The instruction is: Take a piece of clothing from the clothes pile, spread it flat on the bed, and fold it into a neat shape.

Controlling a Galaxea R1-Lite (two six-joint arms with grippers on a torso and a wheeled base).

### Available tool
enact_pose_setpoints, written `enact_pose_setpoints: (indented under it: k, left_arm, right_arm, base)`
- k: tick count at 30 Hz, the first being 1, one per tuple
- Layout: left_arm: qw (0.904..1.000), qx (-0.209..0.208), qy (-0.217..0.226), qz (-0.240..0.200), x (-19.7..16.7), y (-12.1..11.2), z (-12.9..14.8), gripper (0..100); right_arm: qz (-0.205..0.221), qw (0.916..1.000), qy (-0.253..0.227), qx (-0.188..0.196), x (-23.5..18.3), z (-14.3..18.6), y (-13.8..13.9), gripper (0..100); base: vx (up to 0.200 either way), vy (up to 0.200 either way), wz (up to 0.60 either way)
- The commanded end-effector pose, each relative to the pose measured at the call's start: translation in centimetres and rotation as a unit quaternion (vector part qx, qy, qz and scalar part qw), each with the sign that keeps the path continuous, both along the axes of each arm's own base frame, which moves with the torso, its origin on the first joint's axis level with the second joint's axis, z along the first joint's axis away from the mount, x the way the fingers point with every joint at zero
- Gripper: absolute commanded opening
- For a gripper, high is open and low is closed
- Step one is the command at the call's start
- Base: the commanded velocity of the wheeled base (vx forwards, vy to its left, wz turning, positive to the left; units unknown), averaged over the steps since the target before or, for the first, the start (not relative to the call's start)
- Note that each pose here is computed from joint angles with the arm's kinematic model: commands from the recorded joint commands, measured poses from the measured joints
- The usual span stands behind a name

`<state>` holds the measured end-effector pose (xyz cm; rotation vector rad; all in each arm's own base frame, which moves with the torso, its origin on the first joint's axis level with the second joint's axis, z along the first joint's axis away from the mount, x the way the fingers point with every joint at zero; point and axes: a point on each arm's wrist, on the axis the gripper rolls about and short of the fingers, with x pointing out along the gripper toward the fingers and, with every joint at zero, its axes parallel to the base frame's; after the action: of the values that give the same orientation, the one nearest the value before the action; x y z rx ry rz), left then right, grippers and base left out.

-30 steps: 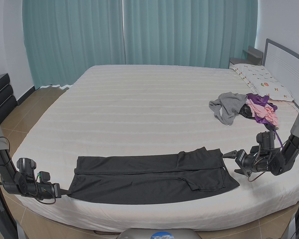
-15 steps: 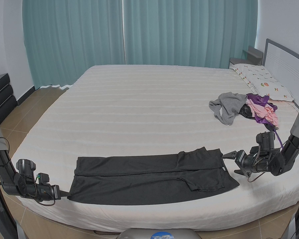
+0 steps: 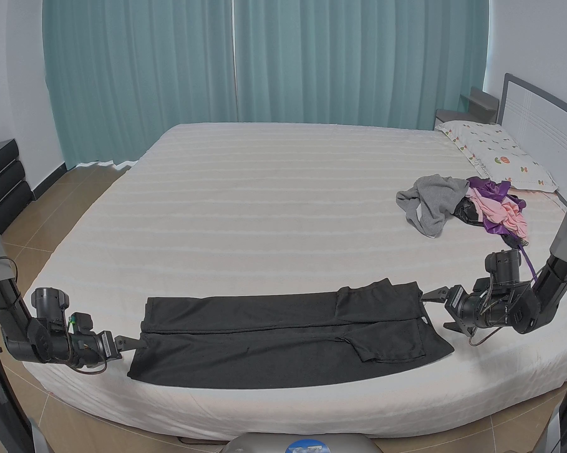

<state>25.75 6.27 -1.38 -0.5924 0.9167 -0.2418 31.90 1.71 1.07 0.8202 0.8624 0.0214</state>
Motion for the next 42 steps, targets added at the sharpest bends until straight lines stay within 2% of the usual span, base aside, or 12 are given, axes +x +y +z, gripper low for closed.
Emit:
enact_pose_setpoints:
  k: [1,6,15,24,25,42]
  left_arm:
    - [0.9995,-0.003,-0.028,-0.013,1.7,-1.1,0.7,100]
    - [0.999,-0.021,-0.039,-0.01,3.1,-2.4,0.9,100]
    - [0.998,0.018,-0.058,0.015,4.5,-2.7,-1.6,100]
    - [0.9984,0.019,-0.052,0.013,4.4,-2.9,-2.1,100]
    - [0.9984,0.019,-0.052,0.013,4.3,-2.9,-2.0,0]
    - [0.9983,0.019,-0.04,0.038,3.4,-1.7,-2.1,0]
  right_arm:
    - [0.005,1.0,0.002,0.0,0.0,-0.2,0.3,100]
    - [0.008,1.0,0.003,-0.001,0.0,-0.3,0.4,100]
    - [0.009,0.9999,0.005,-0.002,0.0,-0.4,0.5,100]
    - [0.009,1.0,0.003,-0.002,0.1,-0.4,0.5,100]
    - [0.009,1.0,0.004,-0.002,0.1,-0.4,0.5,100]
    - [0.023,0.9996,0.012,-0.005,1.0,-1.7,1.5,100]
  base:
    - [0.0,0.0,0.0]
    - [0.0,0.0,0.0]
    - [0.0,0.0,0.0]
    - [0.0,0.0,0.0]
    - [0.0,0.0,0.0]
    - [0.0,0.0,0.0]
